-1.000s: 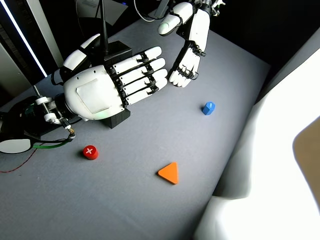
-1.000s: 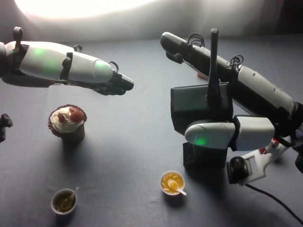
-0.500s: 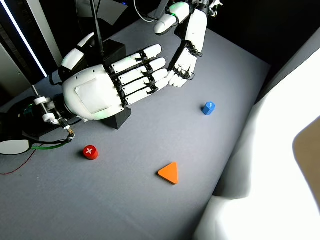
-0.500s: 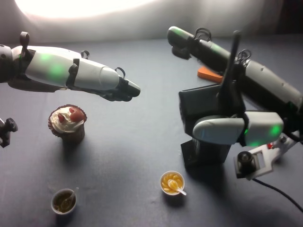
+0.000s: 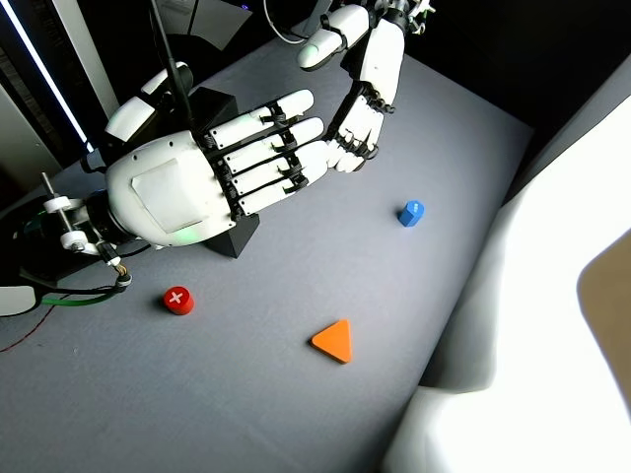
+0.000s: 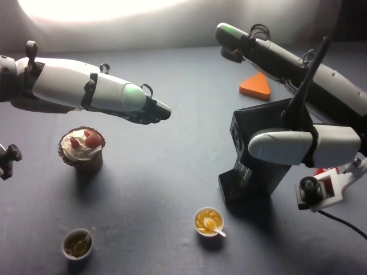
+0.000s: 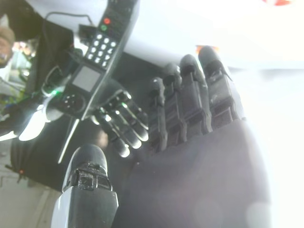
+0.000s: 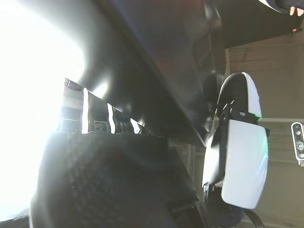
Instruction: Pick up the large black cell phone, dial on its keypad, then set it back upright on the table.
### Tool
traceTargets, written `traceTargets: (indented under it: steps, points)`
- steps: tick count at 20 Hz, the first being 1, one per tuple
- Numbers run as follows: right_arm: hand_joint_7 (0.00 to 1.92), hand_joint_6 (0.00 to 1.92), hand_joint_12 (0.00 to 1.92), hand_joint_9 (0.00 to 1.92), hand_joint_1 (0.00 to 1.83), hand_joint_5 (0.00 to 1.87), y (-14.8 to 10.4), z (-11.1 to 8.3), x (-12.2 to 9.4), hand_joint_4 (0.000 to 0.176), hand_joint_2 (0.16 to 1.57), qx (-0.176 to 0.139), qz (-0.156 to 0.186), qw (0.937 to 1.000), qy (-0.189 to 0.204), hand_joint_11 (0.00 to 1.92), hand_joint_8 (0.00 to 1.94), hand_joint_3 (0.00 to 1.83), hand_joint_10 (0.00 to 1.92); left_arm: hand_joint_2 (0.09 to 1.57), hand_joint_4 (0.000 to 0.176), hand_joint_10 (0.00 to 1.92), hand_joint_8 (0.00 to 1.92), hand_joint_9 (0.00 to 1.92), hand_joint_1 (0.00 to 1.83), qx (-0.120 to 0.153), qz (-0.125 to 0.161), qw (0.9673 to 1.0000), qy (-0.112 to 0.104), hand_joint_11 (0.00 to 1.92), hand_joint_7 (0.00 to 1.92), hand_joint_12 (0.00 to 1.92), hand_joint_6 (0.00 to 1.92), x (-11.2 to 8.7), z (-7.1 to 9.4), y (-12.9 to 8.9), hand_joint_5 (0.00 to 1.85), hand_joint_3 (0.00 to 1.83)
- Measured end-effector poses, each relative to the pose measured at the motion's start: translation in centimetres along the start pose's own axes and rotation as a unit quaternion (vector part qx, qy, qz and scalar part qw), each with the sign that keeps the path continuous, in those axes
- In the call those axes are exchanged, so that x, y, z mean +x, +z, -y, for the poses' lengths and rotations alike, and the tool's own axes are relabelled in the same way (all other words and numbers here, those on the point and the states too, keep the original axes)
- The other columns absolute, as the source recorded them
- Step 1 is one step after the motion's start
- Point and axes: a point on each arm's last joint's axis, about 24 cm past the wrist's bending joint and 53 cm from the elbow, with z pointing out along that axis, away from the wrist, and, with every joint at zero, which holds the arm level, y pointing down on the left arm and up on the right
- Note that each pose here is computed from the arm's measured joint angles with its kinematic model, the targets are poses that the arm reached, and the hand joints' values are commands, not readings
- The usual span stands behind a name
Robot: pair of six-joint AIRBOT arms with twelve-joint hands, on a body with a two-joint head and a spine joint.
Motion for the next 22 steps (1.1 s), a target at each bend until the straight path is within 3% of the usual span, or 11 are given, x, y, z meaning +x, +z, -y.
traceTargets:
  steps: [2, 7, 8, 13, 22]
  points:
    - [0.02, 0.00, 0.30, 0.02, 0.55, 0.05, -0.1, -0.4, -0.1, 0.014, 0.95, -0.002, -0.002, 1.0000, -0.002, 0.00, 0.00, 0.00, 0.00, 1.14, 0.031, 0.00, 0.00, 0.21, 0.00, -0.001, -0.001, 1.0000, 0.001, 0.00, 0.27, 0.38, 0.00, 0.0, 0.0, 0.0, 0.28, 0.00]
    - [0.04, 0.00, 0.36, 0.04, 0.54, 0.06, -0.6, -0.7, -0.5, 0.014, 0.95, 0.003, 0.000, 1.0000, -0.006, 0.00, 0.00, 0.00, 0.00, 1.14, 0.029, 0.00, 0.00, 0.21, 0.00, -0.001, -0.002, 1.0000, 0.000, 0.00, 0.28, 0.38, 0.00, 0.2, 0.0, 0.1, 0.28, 0.00]
    - [0.03, 0.00, 0.25, 0.02, 0.56, 0.07, -0.7, -1.0, -0.6, 0.011, 0.96, 0.003, 0.000, 1.0000, -0.007, 0.00, 0.00, 0.00, 0.00, 1.14, 0.028, 0.00, 0.00, 0.20, 0.00, -0.001, -0.002, 1.0000, 0.000, 0.00, 0.26, 0.36, 0.00, 0.2, 0.0, 0.1, 0.28, 0.00]
    - [0.03, 0.00, 0.36, 0.04, 0.55, 0.06, -0.9, -1.8, -0.7, 0.016, 0.94, 0.002, 0.000, 1.0000, -0.008, 0.00, 0.00, 0.00, 0.01, 1.14, 0.028, 0.00, 0.00, 0.20, 0.00, -0.003, -0.008, 1.0000, 0.002, 0.00, 0.28, 0.37, 0.00, 0.7, -0.1, 0.4, 0.29, 0.00]
    - [0.00, 0.00, 0.30, 0.00, 0.54, 0.03, -1.3, -3.2, -1.4, 0.011, 0.95, 0.002, 0.003, 0.9999, -0.017, 0.00, 0.00, 0.00, 0.00, 1.15, 0.023, 0.00, 0.00, 0.20, 0.00, -0.007, -0.011, 0.9999, 0.005, 0.00, 0.28, 0.40, 0.00, 0.9, -0.3, 0.4, 0.31, 0.00]
